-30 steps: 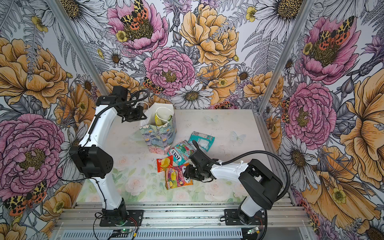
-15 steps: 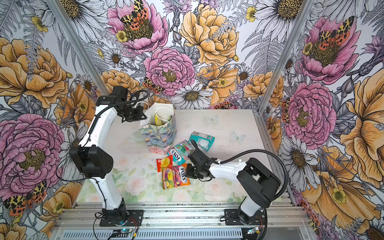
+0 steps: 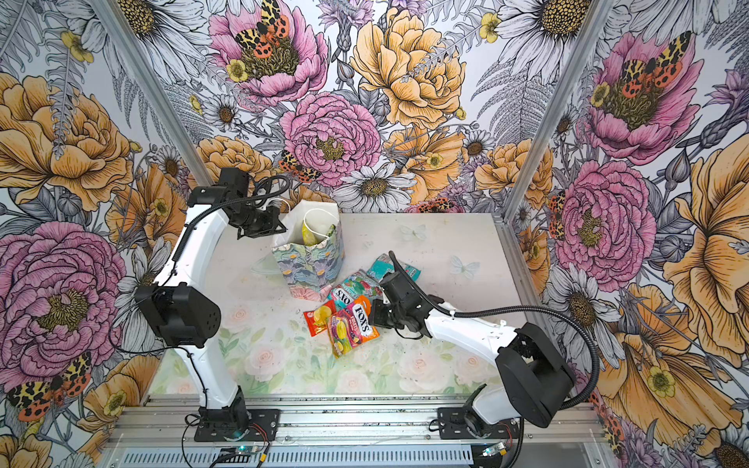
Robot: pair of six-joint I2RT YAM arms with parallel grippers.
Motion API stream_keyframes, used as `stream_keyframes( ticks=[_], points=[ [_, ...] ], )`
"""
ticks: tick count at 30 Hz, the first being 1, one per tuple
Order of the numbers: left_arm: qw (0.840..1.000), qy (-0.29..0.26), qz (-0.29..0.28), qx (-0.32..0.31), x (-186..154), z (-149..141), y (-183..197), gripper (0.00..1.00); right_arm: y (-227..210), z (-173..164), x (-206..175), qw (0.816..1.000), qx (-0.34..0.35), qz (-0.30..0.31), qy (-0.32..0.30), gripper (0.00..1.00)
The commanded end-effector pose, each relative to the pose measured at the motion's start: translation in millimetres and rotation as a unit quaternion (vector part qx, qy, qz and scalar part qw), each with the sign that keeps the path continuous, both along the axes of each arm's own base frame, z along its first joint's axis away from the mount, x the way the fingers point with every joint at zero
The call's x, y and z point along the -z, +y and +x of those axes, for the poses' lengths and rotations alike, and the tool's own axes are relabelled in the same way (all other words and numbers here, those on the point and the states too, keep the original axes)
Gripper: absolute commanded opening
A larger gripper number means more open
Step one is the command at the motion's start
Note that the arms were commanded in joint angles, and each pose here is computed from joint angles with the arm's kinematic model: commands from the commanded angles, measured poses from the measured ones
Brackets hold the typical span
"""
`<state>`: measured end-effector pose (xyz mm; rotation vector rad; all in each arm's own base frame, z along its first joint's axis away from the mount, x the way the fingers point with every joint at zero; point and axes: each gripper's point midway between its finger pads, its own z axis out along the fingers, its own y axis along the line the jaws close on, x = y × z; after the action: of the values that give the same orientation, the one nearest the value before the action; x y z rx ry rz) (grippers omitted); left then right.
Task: Place the snacks into the paper bag
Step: Move the snack to the snack.
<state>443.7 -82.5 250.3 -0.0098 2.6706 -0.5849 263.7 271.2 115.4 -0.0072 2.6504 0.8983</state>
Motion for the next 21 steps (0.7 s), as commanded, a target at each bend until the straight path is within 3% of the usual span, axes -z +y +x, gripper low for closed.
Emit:
stream_keyframes(
  ticks=[1,12,18,21],
  points=[
    [1.000,-0.002,-0.007,0.010,-7,-9,-4,0.00,-6,14,-28,0.998,-0.028,-0.024,-0.054,0.00],
    [1.000,-0.004,-0.008,0.012,-9,-10,-5,0.00,-8,68,-17,0.994,-0.049,-0.065,-0.072,0.00],
    [1.000,-0.002,-0.010,0.014,-7,-9,-7,0.00,-22,106,-23,0.993,-0.002,-0.078,-0.087,0.32],
    [1.000,0.000,-0.012,0.017,-6,-10,-9,0.00,-31,106,-39,0.992,0.025,-0.074,-0.101,0.41]
  ],
)
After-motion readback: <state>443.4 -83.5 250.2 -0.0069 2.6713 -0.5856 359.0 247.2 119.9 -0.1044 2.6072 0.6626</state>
